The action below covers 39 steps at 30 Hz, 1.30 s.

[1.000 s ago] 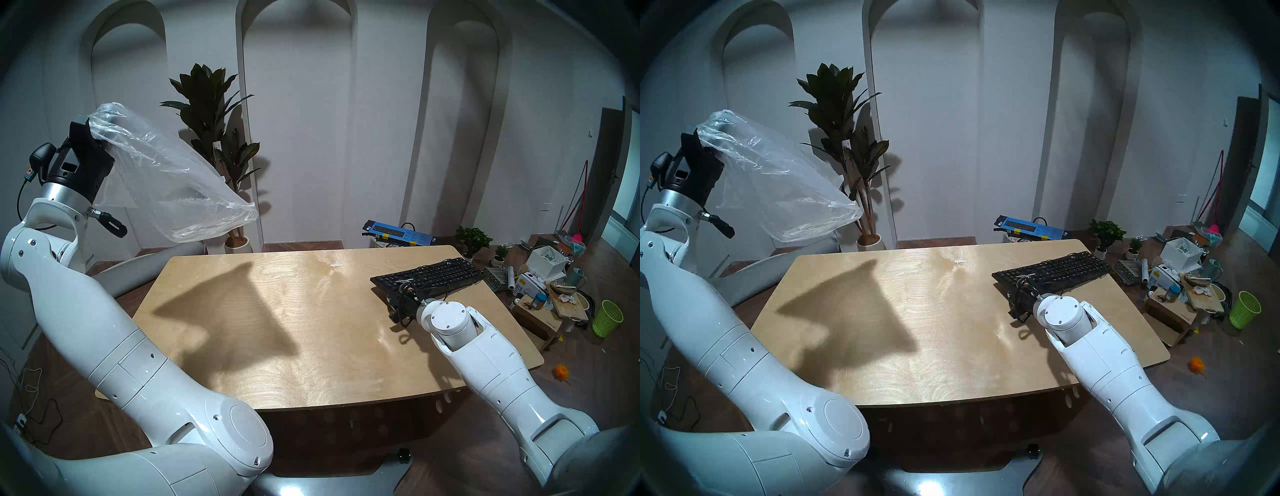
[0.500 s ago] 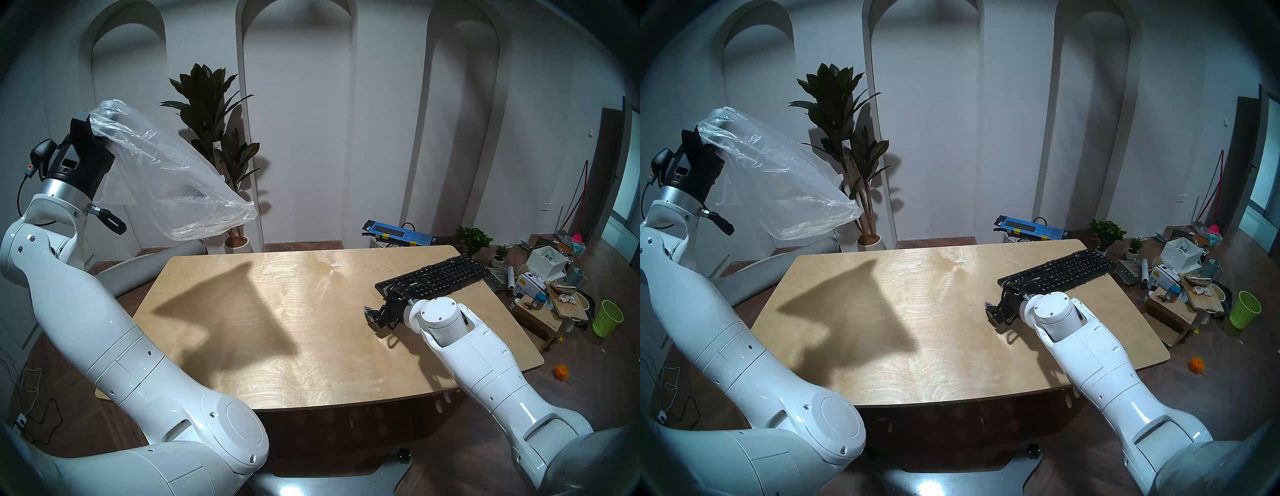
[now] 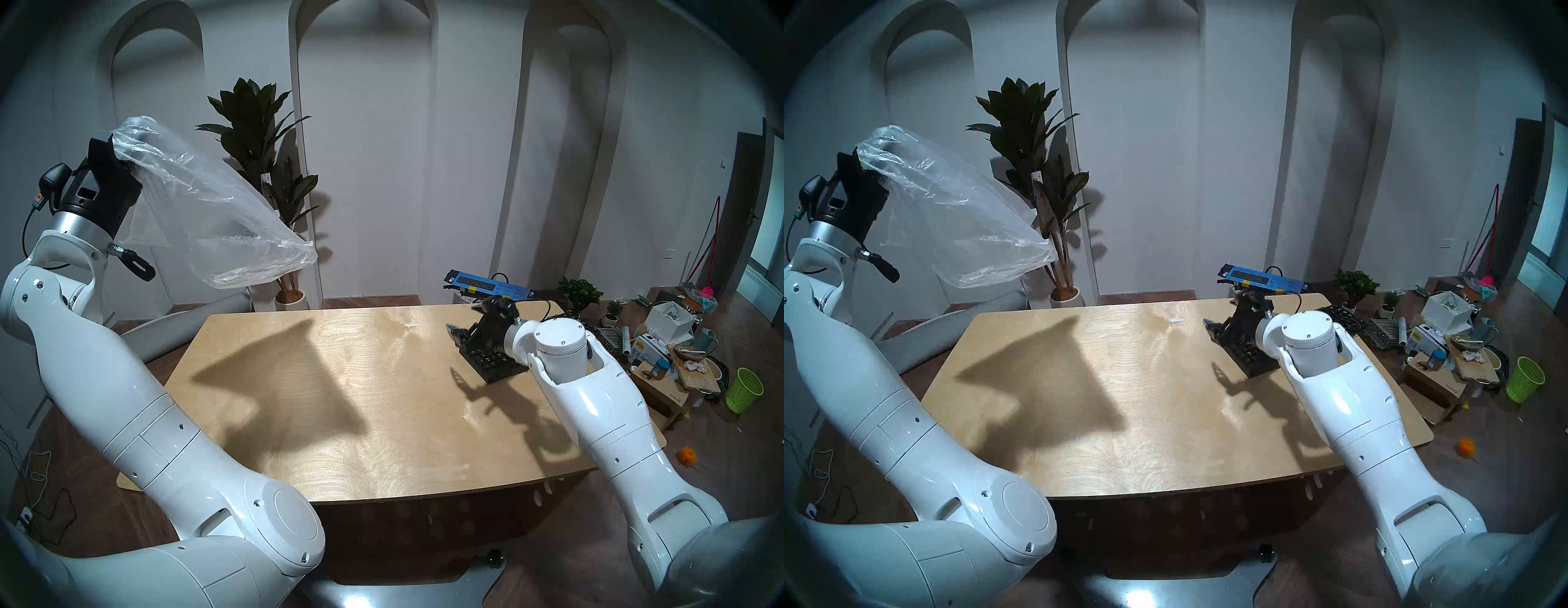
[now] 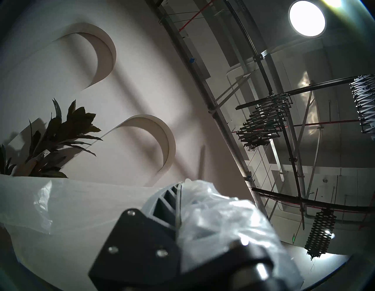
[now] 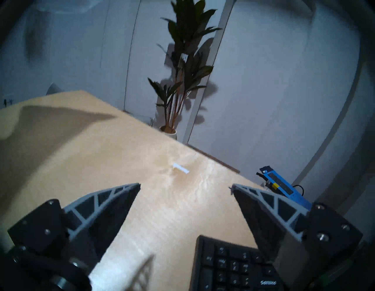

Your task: Unwrap the new keyboard and set the wrapping aside

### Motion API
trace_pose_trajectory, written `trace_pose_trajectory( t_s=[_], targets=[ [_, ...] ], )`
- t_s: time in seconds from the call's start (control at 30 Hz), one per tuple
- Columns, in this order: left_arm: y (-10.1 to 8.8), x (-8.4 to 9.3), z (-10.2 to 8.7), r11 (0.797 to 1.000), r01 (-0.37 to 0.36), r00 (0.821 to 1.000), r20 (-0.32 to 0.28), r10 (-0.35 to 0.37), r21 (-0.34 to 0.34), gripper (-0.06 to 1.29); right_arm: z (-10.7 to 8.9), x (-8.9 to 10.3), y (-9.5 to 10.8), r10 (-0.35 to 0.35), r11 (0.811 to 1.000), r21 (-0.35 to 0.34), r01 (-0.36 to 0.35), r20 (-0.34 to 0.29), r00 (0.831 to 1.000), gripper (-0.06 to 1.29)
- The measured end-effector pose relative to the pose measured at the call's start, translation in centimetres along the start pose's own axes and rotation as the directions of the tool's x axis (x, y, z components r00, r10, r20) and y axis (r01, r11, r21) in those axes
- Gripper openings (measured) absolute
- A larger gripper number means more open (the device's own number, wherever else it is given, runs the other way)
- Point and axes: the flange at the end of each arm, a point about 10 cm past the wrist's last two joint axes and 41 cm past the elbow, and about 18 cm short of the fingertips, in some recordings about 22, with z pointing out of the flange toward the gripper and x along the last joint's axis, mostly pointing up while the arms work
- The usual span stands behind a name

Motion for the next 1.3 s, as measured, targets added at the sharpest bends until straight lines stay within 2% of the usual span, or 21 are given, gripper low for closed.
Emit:
trace_pose_trajectory(
  t_s=[0.13, 0.27, 0.3, 0.33, 0.37, 0.5, 0.53, 0.6, 0.63, 0.7, 0.83, 0.9, 1.03, 1.17, 1.3],
  targets=[
    [0.5, -0.2, 0.4, 1.0, 0.0, 1.0, 0.008, 0.0, -0.018, -0.02, -0.8, 3.0, 2.5, 0.024, 0.996, -0.081, -0.03, -0.083, 0.996, 1.2],
    [1.0, -0.8, 0.9, 0.999, 0.009, 1.0, 0.023, -0.008, -0.038, -0.02, -2.2, 6.3, 6.0, 0.04, 0.98, -0.187, -0.074, -0.179, 0.983, 1.2],
    [1.3, -1.3, 1.2, 0.999, 0.018, 0.999, 0.035, -0.016, -0.051, -0.02, -3.2, 7.7, 7.8, 0.046, 0.963, -0.247, -0.103, -0.227, 0.973, 1.2],
    [1.5, -1.6, 1.3, 0.998, 0.023, 0.999, 0.042, -0.02, -0.056, -0.02, -3.7, 8.2, 8.6, 0.049, 0.954, -0.274, -0.119, -0.247, 0.968, 1.2],
    [1.6, -1.9, 1.4, 0.998, 0.026, 0.999, 0.047, -0.024, -0.061, -0.02, -4.1, 8.6, 9.2, 0.051, 0.947, -0.293, -0.13, -0.262, 0.964, 1.2],
    [2.1, -3.3, 1.9, 0.996, 0.048, 0.996, 0.08, -0.041, -0.078, -0.02, -6.1, 9.9, 12.1, 0.066, 0.898, -0.391, -0.2, -0.33, 0.942, 1.2],
    [2.2, -4.0, 1.9, 0.995, 0.057, 0.994, 0.095, -0.049, -0.079, -0.02, -7.0, 10.2, 13.3, 0.073, 0.871, -0.432, -0.234, -0.357, 0.931, 1.2],
    [2.1, -4.5, 1.9, 0.995, 0.063, 0.993, 0.107, -0.055, -0.074, -0.02, -7.7, 10.3, 14.2, 0.077, 0.847, -0.463, -0.26, -0.378, 0.923, 1.2],
    [2.0, -5.0, 1.7, 0.996, 0.067, 0.991, 0.117, -0.059, -0.066, -0.02, -8.5, 10.4, 15.1, 0.08, 0.821, -0.495, -0.286, -0.396, 0.915, 1.2],
    [1.7, -5.5, 1.5, 0.996, 0.069, 0.99, 0.128, -0.062, -0.053, -0.02, -9.4, 10.4, 16.1, 0.08, 0.791, -0.527, -0.311, -0.415, 0.906, 1.2],
    [1.0, -6.6, 0.7, 0.998, 0.063, 0.985, 0.16, -0.059, -0.016, -0.02, -11.7, 10.5, 18.6, 0.069, 0.71, -0.601, -0.367, -0.46, 0.885, 1.2],
    [0.7, -7.0, 0.2, 0.998, 0.055, 0.982, 0.179, -0.053, -0.004, -0.02, -12.6, 10.6, 19.6, 0.061, 0.68, -0.625, -0.385, -0.474, 0.878, 1.2],
    [-0.1, -8.0, -0.6, 0.999, 0.04, 0.974, 0.223, -0.044, 0.02, -0.02, -14.0, 10.6, 20.9, 0.047, 0.633, -0.66, -0.405, -0.489, 0.871, 1.2],
    [-0.6, -9.1, -1.4, 0.999, 0.027, 0.962, 0.271, -0.036, 0.036, -0.02, -14.7, 10.1, 21.7, 0.044, 0.603, -0.684, -0.411, -0.487, 0.873, 1.2],
    [-1.2, -10.5, -2.2, 0.999, 0.01, 0.944, 0.328, -0.027, 0.052, -0.02, -15.0, 9.5, 22.1, 0.044, 0.581, -0.7, -0.414, -0.481, 0.875, 1.2]
  ],
)
